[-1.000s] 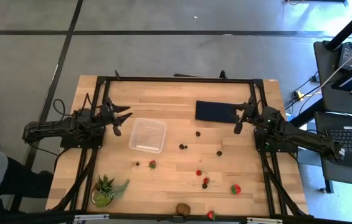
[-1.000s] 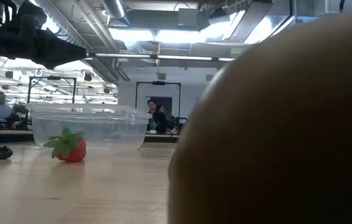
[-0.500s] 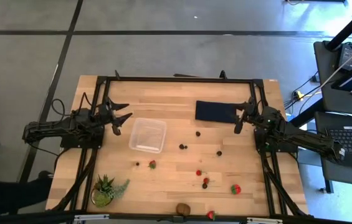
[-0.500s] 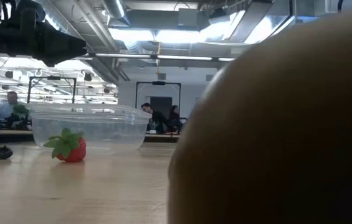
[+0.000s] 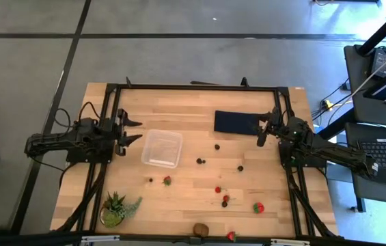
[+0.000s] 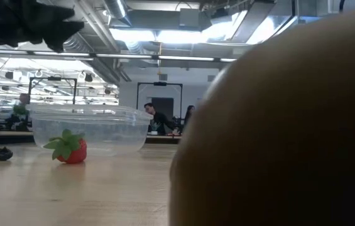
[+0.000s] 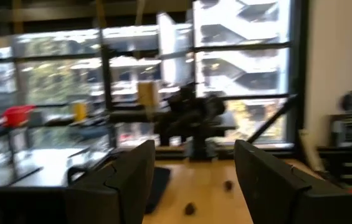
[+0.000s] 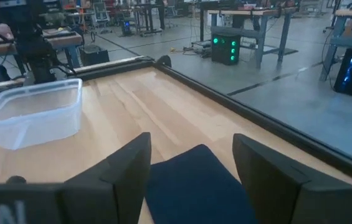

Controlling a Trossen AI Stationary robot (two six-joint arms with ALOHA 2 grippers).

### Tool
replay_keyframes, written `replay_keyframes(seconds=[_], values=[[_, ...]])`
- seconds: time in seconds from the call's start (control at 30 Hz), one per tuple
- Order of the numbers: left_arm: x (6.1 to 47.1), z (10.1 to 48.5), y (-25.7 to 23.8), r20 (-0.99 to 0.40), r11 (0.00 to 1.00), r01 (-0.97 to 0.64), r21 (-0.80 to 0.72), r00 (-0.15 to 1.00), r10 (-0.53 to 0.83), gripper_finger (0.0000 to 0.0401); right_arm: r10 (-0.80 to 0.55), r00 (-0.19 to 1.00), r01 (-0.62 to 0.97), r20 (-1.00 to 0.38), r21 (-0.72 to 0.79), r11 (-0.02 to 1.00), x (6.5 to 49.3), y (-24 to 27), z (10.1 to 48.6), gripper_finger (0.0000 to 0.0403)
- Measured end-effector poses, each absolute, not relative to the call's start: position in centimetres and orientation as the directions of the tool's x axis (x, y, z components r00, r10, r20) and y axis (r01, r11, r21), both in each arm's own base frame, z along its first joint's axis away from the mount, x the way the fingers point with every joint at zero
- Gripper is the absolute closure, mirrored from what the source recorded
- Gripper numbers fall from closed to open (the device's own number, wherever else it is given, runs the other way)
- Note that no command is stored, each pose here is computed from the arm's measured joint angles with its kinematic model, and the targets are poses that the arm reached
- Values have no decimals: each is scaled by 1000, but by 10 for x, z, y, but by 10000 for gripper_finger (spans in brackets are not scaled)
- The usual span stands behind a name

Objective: Pick and placing Produce into tupperware
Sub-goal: Put the left blueberry into the transparent bin

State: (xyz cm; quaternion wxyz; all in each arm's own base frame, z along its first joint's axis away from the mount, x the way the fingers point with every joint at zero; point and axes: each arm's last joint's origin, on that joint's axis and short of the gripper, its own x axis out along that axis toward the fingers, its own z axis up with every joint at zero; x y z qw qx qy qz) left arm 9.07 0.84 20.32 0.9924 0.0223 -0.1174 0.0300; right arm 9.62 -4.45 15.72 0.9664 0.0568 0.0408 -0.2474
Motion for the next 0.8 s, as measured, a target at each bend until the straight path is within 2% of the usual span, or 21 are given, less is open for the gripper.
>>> replay_keyframes(seconds=[0.13, 0.27, 0.43, 0.57, 0.7, 0.8], values=[[90, 211, 2, 280, 993, 107, 59, 953, -119, 196, -474, 874, 484, -107, 102, 869, 96, -45, 157, 175], [90, 229, -5, 275, 978, 195, 71, 939, -208, 200, -475, 874, 485, -106, 122, 866, 96, -45, 157, 175], [104, 246, -16, 163, 949, 310, 59, 935, -316, 204, -476, 873, 487, -106, 142, 862, 96, -45, 157, 175], [122, 253, -31, 67, 908, 399, 127, 910, -410, 204, -476, 874, 486, -99, 144, 862, 96, -45, 158, 175], [130, 262, -50, 29, 835, 497, 237, 855, -517, 204, -476, 874, 486, -100, 172, 857, 96, -45, 158, 175], [132, 262, -62, 11, 815, 531, 233, 837, -548, 204, -475, 874, 486, -100, 196, 852, 96, -45, 158, 175]])
